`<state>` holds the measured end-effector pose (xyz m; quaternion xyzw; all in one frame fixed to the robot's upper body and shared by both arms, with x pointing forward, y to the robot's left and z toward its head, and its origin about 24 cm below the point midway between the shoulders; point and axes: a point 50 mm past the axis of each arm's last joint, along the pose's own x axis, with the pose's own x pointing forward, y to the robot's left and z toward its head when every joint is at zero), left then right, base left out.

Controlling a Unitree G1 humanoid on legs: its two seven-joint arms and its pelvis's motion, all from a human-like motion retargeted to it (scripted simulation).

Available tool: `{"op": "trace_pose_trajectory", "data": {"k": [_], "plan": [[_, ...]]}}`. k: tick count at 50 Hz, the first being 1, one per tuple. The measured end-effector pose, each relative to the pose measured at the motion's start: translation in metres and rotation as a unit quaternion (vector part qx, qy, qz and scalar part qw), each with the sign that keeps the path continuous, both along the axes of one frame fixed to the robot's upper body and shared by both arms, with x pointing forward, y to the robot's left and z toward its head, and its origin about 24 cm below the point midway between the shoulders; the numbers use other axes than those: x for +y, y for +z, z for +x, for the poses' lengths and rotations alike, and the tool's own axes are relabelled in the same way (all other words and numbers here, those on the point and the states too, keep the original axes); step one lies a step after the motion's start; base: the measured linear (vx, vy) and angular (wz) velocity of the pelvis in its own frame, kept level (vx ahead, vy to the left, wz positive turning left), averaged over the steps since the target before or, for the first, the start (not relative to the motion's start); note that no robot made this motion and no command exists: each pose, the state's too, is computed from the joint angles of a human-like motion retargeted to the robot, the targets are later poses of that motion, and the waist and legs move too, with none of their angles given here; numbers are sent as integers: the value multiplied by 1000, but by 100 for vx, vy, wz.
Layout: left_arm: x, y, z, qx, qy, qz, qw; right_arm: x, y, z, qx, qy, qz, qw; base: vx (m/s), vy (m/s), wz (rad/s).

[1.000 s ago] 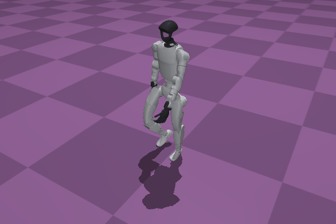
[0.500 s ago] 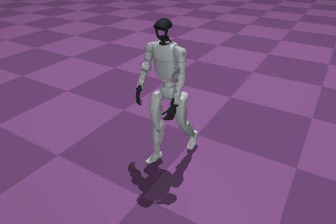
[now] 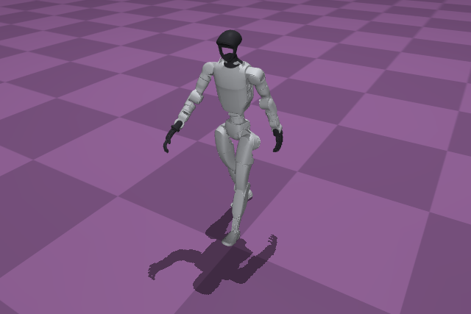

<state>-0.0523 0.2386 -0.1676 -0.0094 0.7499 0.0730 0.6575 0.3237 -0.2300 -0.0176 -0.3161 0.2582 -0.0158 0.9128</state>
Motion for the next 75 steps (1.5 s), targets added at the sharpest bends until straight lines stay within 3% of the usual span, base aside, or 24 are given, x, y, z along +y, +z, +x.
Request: {"op": "trace_pose_trajectory", "data": {"k": [7, 18, 23, 30, 35, 40, 49, 55, 58, 63, 67, 70, 75], "plan": [[-6, -4, 79, -107, -17, -22, 994, 8, -90, -98, 178, 14, 46, 983, 75, 22, 39], [-22, 58, 284, -346, -182, 32, 920, -14, -151, -287, 424, -92, 70, 898, 61, 15, 62], [-39, 115, 354, -466, -239, 36, 852, -29, -148, -335, 481, -134, 79, 863, 55, 2, 81], [-56, 174, 400, -571, -238, 33, 785, -39, -144, -353, 522, -167, 82, 833, 64, -11, 67], [-62, 158, 387, -554, -258, 19, 791, -35, -146, -329, 515, -137, 83, 842, 68, -18, -14], [-56, 92, 325, -454, -256, -15, 853, -29, -147, -278, 465, -89, 66, 878, 73, -21, -53], [-23, -2, 125, -172, -46, -35, 983, -16, -104, -127, 256, -49, 1, 965, 59, -12, -43], [-6, -1, 8, 28, 22, -11, 999, 2, -40, -32, 103, -8, -26, 994, 53, 0, -63], [-3, 3, -21, 58, 68, 4, 996, 14, -4, 3, 25, 13, -27, 999, 56, 7, -81], [-6, 3, -25, 18, 175, 39, 984, 36, 42, 34, -83, 51, -3, 995, 64, 17, -90], [-9, -2, -3, -14, 194, 40, 980, 46, 35, 28, -84, 70, 21, 994, 66, 24, -11], [-8, -5, 31, -46, 151, 32, 987, 43, 2, 3, -33, 63, 35, 997, 68, 28, 43], [-9, -2, 118, -153, -4, 9, 988, 30, -82, -85, 129, 37, 48, 990, 68, 29, 66]]}}
